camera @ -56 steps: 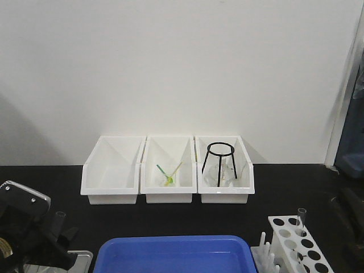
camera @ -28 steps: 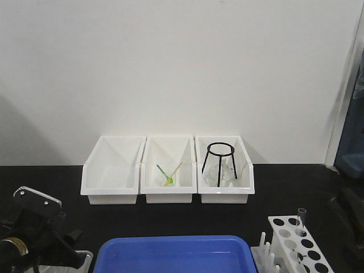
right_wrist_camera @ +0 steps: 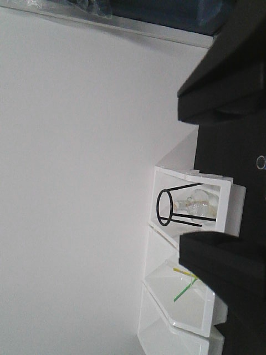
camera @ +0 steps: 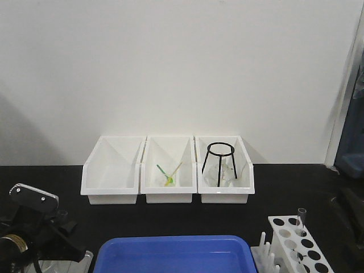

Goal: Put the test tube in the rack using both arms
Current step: 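Close the left gripper on the test tube and lift it from the beaker, then raise the held test tube upright toward the right gripper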

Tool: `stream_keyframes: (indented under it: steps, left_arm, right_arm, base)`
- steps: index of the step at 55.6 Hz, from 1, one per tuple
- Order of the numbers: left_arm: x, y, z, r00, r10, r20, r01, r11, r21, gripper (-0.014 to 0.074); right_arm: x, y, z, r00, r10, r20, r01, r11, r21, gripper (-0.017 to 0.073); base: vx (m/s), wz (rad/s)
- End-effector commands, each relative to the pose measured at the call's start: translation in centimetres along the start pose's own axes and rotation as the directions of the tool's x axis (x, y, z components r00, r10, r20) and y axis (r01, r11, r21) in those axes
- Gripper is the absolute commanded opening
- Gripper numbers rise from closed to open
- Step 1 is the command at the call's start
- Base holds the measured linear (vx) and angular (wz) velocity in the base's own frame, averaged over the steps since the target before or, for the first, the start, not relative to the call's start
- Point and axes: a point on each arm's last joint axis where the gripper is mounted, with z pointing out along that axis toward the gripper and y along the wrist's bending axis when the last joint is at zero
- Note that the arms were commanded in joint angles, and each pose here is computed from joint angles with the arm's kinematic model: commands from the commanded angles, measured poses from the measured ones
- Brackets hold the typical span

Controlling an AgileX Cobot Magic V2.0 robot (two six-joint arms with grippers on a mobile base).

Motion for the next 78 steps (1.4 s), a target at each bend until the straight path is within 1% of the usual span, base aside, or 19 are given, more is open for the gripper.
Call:
stream_keyframes:
  steps: [1, 11, 16, 20, 23, 27, 29, 33, 37, 39, 41, 46, 51, 55, 60, 66, 70, 72, 78]
  left_arm:
    - [-3.6, 0.4, -1.6, 0.980, -0.010, 0.199, 0.015, 1.000, -0.026, -0.0007]
    - [-6.8, 0.8, -5.5, 0.932, -0.056, 0.358, 0.068, 0.997, -0.021, -0.0007]
    - [-8.3, 0.7, -7.9, 0.900, -0.057, 0.432, 0.063, 0.998, -0.001, -0.0007]
    - [-9.4, 0.1, -9.7, 0.873, -0.043, 0.485, 0.032, 0.999, 0.031, -0.0006]
    - [-10.0, -0.7, -10.9, 0.854, -0.024, 0.520, -0.012, 0.998, 0.066, -0.0006]
    - [-10.5, -2.0, -12.0, 0.834, -0.022, 0.551, -0.063, 0.989, 0.134, -0.0006]
    - [-10.7, -2.8, -12.4, 0.824, -0.030, 0.566, -0.086, 0.980, 0.178, -0.0006]
    - [-11.0, -4.4, -13.0, 0.800, -0.077, 0.595, -0.121, 0.951, 0.286, -0.0006]
    - [-11.3, -6.0, -13.5, 0.778, -0.149, 0.611, -0.153, 0.897, 0.414, -0.0004]
    - [-11.5, -6.7, -13.5, 0.776, -0.182, 0.604, -0.166, 0.865, 0.473, -0.0003]
    - [-11.8, -7.3, -13.5, 0.778, -0.202, 0.595, -0.175, 0.840, 0.514, -0.0003]
    - [-12.8, -8.7, -13.0, 0.793, -0.236, 0.562, -0.181, 0.790, 0.586, 0.0000]
    - [-13.8, -10.1, -12.2, 0.803, -0.246, 0.543, -0.196, 0.751, 0.630, 0.0000]
    - [-14.3, -11.4, -11.4, 0.808, -0.263, 0.528, -0.201, 0.719, 0.665, 0.0001]
    - [-14.5, -12.9, -10.7, 0.809, -0.282, 0.516, -0.215, 0.675, 0.706, 0.0001]
    - [-14.5, -14.5, -10.1, 0.824, -0.323, 0.465, -0.188, 0.618, 0.763, 0.0001]
    - [-14.3, -15.3, -9.8, 0.831, -0.326, 0.450, -0.187, 0.598, 0.779, 0.0003]
    - [-14.3, -15.7, -9.8, 0.834, -0.322, 0.447, -0.190, 0.593, 0.782, 0.0002]
    - [-13.9, -16.6, -9.6, 0.844, -0.317, 0.433, -0.193, 0.574, 0.796, 0.0002]
  right_arm:
    - [-1.9, 0.0, 0.1, 0.992, -0.018, 0.122, 0.017, 1.000, 0.004, 0.0473]
    - [-1.8, 0.0, 0.1, 0.994, -0.018, 0.109, 0.018, 1.000, 0.003, 0.0473]
    - [-1.6, 0.1, 0.1, 0.996, -0.033, 0.087, 0.033, 0.999, -0.005, 0.0473]
    - [-1.4, 0.2, 0.1, 0.995, -0.075, 0.068, 0.077, 0.997, -0.022, 0.0473]
    - [-1.3, 0.4, 0.1, 0.992, -0.115, 0.057, 0.117, 0.992, -0.039, 0.0473]
    - [-1.2, 0.6, 0.1, 0.987, -0.153, 0.055, 0.156, 0.986, -0.063, 0.0473]
    - [-1.2, 0.7, 0.1, 0.988, -0.147, 0.055, 0.150, 0.986, -0.074, 0.0473]
    - [-1.1, 1.0, 0.3, 0.991, -0.127, 0.052, 0.132, 0.986, -0.102, 0.0473]
    - [-0.9, 1.5, 0.5, 0.992, -0.111, 0.056, 0.119, 0.981, -0.151, 0.0473]
    - [-0.8, 2.0, 0.7, 0.992, -0.109, 0.058, 0.118, 0.976, -0.185, 0.0473]
    - [-0.7, 2.6, 0.9, 0.992, -0.105, 0.062, 0.117, 0.967, -0.227, 0.0473]
    - [-0.2, 4.4, 1.4, 0.992, -0.111, 0.062, 0.126, 0.929, -0.348, 0.0473]
    - [-0.1, 6.3, 2.0, 0.995, -0.082, 0.048, 0.095, 0.887, -0.452, 0.0473]
    - [-0.1, 7.8, 2.5, 0.995, -0.079, 0.055, 0.096, 0.846, -0.524, 0.0473]
    - [-0.2, 9.1, 3.2, 0.996, -0.072, 0.058, 0.092, 0.817, -0.569, 0.0473]
    - [-0.3, 10.0, 3.9, 0.997, -0.041, 0.063, 0.071, 0.796, -0.601, 0.0473]
    - [-0.3, 10.2, 4.2, 0.998, 0.004, 0.056, 0.030, 0.793, -0.608, 0.0473]
    - [-0.2, 10.2, 4.4, 0.999, 0.019, 0.048, 0.014, 0.794, -0.608, 0.0473]
    - [0.2, 10.3, 4.7, 0.999, 0.031, 0.037, -0.002, 0.792, -0.610, 0.0473]
  base:
    - [0.00, 0.00]
    - [0.00, 0.00]
    - [0.00, 0.00]
    - [0.00, 0.00]
    - [0.00, 0.00]
    - [0.00, 0.00]
    - [0.00, 0.00]
    - [0.00, 0.00]
    - [0.00, 0.00]
    - [0.00, 0.00]
    - [0.00, 0.00]
    - [0.00, 0.00]
    - [0.00, 0.00]
    - [0.00, 0.00]
    - [0.00, 0.00]
    - [0.00, 0.00]
    - [0.00, 0.00]
    - [0.00, 0.00]
    - [0.00, 0.00]
